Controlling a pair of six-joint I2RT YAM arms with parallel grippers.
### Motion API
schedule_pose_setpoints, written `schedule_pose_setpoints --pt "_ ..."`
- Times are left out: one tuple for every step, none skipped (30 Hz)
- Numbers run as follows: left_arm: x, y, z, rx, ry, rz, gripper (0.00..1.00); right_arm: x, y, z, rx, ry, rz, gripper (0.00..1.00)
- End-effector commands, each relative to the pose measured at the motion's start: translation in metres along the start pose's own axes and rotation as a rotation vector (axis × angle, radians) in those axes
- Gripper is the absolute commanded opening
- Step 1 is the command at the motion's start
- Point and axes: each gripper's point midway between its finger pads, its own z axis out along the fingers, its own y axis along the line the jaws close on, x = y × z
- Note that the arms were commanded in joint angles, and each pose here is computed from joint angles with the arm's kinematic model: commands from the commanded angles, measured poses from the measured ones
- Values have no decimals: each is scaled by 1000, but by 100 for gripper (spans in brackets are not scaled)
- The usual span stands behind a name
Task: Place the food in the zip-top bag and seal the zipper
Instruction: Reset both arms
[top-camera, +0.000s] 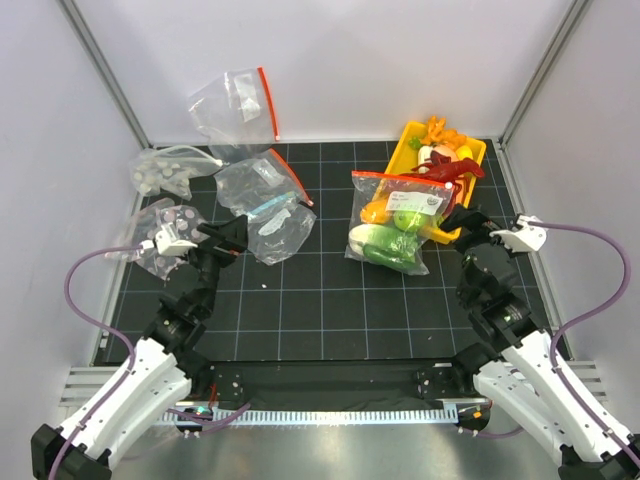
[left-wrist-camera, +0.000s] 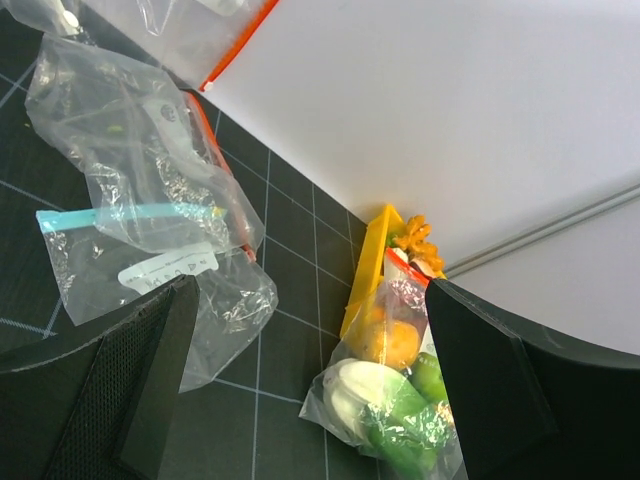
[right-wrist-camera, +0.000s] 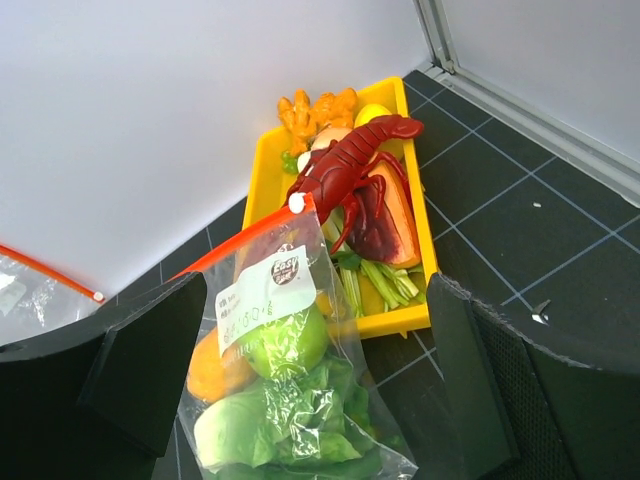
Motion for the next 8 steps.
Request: schedule_pose_setpoints --pt "-7 -5 2 11 -29 -21 100 -14 4 3 22 -48 90 100" --pt "-8 -7 1 16 -31 -21 100 -13 3 3 29 -43 82 100" --pt "-8 -6 1 17 -30 -23 100 -13 3 3 31 -43 75 100" --pt "-7 -5 1 14 -29 -20 100 -15 3 4 34 -47 66 100" --pt "-8 -6 1 13 -30 -21 100 -13 3 4 35 -37 45 99" --pt "-7 -5 1 13 -28 -19 100 -16 3 3 37 -37 39 100" --pt "-7 -5 1 11 -28 -18 100 -16 2 3 37 -34 21 100" --pt "-8 -6 1 13 -30 -20 100 -15 0 2 39 -36 18 100"
